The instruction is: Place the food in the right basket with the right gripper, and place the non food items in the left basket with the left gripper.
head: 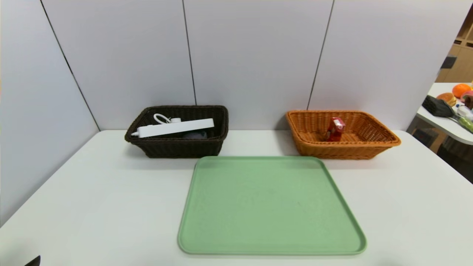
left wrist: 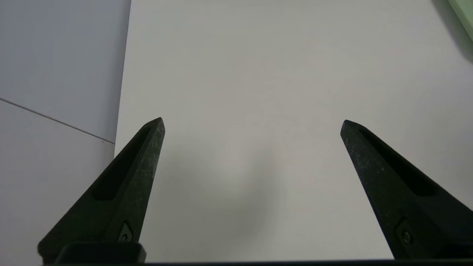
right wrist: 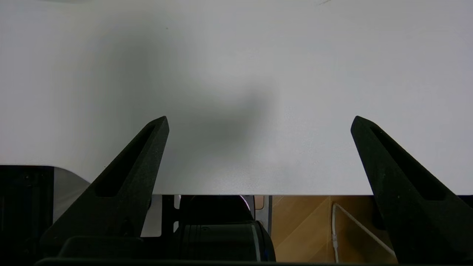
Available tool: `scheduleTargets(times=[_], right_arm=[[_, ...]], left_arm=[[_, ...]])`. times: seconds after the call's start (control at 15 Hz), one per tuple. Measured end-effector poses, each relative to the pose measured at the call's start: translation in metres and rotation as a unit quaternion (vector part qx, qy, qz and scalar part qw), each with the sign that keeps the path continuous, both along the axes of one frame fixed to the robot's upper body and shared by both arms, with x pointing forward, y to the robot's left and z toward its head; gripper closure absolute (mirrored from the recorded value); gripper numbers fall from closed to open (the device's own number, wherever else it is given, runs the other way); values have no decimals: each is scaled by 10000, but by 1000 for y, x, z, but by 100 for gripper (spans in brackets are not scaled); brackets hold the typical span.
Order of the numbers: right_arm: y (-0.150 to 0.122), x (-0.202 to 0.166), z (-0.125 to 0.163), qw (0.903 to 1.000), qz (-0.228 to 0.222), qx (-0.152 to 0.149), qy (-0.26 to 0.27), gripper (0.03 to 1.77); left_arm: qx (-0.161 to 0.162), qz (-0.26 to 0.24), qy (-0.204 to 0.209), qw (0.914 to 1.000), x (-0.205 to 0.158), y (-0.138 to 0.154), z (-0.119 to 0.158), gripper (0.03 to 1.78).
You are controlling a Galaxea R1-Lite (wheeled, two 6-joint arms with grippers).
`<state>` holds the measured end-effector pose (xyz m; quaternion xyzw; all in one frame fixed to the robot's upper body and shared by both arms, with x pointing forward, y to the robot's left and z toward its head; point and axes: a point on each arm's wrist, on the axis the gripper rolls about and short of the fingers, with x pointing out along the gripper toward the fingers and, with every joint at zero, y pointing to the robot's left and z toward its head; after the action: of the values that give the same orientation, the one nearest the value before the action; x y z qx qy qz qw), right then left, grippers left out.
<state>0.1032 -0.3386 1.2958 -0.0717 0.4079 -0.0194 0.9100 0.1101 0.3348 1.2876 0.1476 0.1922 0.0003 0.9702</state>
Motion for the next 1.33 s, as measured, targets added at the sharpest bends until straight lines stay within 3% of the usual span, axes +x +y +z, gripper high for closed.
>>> scheduleTargets(times=[0.53,0.93,1.13,1.33], right_arm=[[-1,-45,-29,9964,-144,-203,-806,10],[-1,-51,-52,9902,-154,-214,-1370,10],[-1,-48,-62,9831,-108,-243,-1811,10],[-1,-46,-72,9675,9,-319,-2507,10]], left_arm=[[-20,-147,-205,9997,-43,-1,-33,12],[-21,-146,-195,9997,-58,-1,-60,12],[-46,-142,-381,9992,-61,0,-65,12],[-78,-140,-746,9971,-66,-1,-69,12]])
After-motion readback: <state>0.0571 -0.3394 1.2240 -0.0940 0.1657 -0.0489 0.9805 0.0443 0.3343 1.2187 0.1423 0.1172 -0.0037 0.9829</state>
